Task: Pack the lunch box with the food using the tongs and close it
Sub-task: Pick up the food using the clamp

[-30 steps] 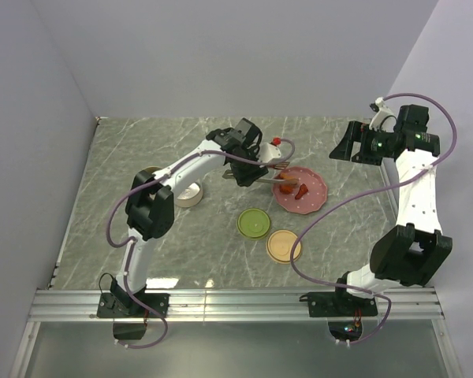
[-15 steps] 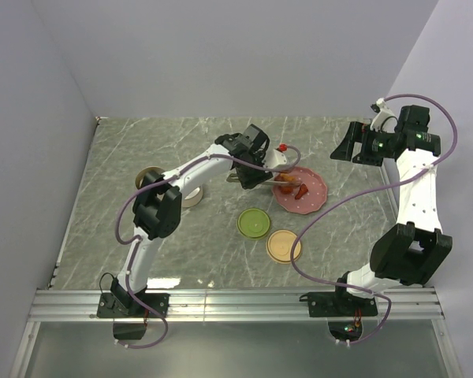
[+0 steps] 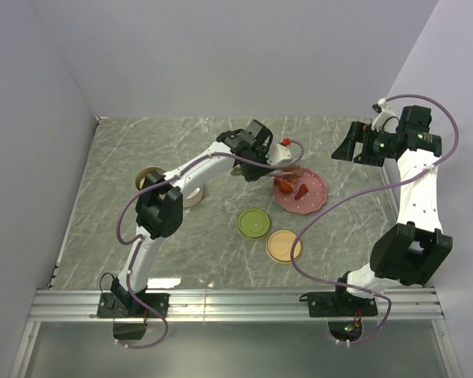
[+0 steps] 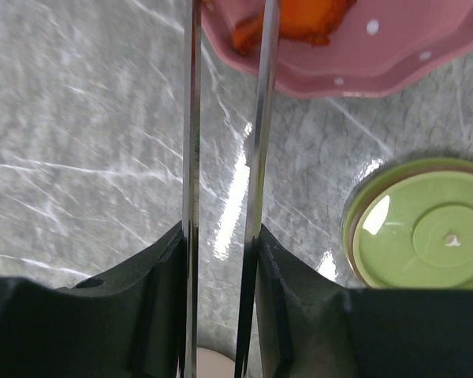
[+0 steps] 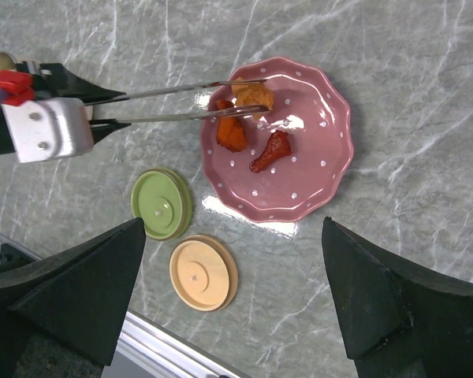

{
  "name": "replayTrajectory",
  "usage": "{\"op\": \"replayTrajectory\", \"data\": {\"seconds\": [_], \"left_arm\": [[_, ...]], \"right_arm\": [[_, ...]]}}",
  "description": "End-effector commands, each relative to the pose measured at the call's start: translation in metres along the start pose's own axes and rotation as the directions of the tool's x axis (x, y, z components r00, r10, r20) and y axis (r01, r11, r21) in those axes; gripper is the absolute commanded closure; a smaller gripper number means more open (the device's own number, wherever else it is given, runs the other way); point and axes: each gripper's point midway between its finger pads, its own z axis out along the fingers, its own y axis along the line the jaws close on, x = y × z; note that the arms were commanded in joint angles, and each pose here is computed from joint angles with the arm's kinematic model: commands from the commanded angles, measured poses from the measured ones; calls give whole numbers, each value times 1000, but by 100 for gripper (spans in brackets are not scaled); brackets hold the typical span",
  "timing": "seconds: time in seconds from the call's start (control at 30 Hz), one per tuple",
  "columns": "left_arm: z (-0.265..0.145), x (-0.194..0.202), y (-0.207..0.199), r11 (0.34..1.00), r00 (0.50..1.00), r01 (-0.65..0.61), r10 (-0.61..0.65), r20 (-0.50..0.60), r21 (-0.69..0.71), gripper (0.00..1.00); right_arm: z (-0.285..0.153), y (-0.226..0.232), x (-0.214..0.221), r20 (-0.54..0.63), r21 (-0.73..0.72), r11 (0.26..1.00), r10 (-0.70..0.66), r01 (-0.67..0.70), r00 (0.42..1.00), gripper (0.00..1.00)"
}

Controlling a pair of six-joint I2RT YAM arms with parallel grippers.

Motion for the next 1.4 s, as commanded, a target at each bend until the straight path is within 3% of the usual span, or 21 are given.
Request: {"op": "replayTrajectory", "data": {"seconds": [0.0,0.2,0.5,0.87,1.37], "left_arm": [[-29,-40,10,999,994,4,0,112,-41,65],[-38,-51,7,999,989,18,-14,145,-30,69],[-32,-42,-8,1000,994,-3,1,112,10,76],[-36,-25,-23,999,997,-6,3,77,46,76],[-67,-46,-34,998,988,24,-32,152,56,80]], "right_arm": [[-2,1,-1,5,-15,1000,-2,2,1000,0],[-3,1,0,2,-15,1000,-1,1,1000,0],[-4,-1,0,0,-14,1000,1,-1,1000,0],[-4,0,-1,0,-22,1000,8,-8,1000,0],[-5,1,0,6,-25,1000,8,-8,1000,0]]}}
